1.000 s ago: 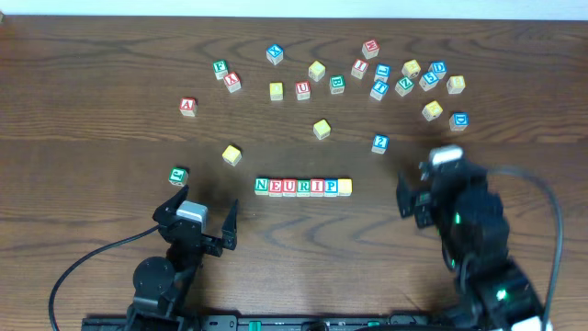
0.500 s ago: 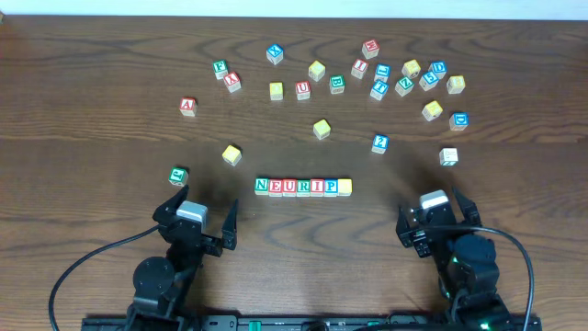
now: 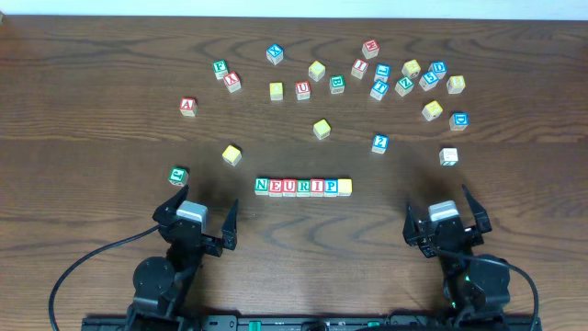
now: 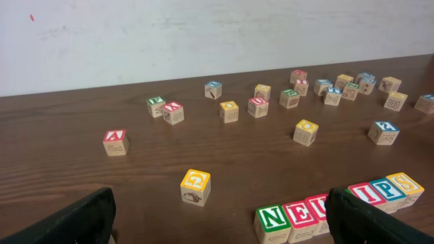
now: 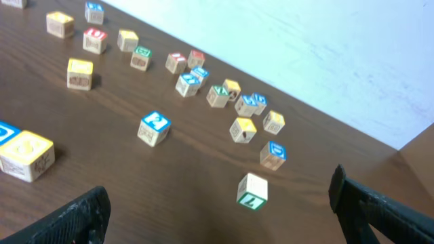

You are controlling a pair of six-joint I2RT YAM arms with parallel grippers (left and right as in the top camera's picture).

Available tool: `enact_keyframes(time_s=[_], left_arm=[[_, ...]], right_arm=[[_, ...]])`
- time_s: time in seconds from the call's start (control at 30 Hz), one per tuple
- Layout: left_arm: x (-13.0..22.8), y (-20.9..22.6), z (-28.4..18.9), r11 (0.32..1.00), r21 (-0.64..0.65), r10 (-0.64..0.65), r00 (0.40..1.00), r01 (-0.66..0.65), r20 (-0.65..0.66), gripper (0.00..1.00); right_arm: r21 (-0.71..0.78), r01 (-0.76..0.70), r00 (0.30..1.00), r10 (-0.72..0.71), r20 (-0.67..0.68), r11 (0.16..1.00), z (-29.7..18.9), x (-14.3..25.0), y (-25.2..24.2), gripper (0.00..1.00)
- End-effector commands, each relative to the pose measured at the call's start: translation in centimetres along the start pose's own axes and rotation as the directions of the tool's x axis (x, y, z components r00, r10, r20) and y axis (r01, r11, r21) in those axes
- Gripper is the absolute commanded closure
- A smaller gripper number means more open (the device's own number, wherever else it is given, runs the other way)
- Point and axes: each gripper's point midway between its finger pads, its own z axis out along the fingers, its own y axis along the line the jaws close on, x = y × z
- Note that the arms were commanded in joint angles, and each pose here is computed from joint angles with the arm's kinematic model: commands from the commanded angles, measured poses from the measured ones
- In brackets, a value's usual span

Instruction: Spell out NEURIPS

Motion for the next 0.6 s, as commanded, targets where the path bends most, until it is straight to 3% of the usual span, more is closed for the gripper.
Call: enact_keyframes(time_s=[0.0, 0.57], left_arm=[[1.4, -0.06, 0.11, 1.0, 0.006, -0.006, 0.999, 0.006, -0.039, 0.03], [1.4, -0.06, 0.11, 1.0, 0.006, -0.006, 0.999, 0.006, -0.039, 0.03]], right_arm=[[0.0, -0.022, 1.0, 0.022, 0.012, 1.0, -0.07, -0.12, -0.04, 0.01], [0.011, -0.078, 0.997, 0.078, 0.01, 0.997, -0.07, -0.03, -0.35, 0.01]])
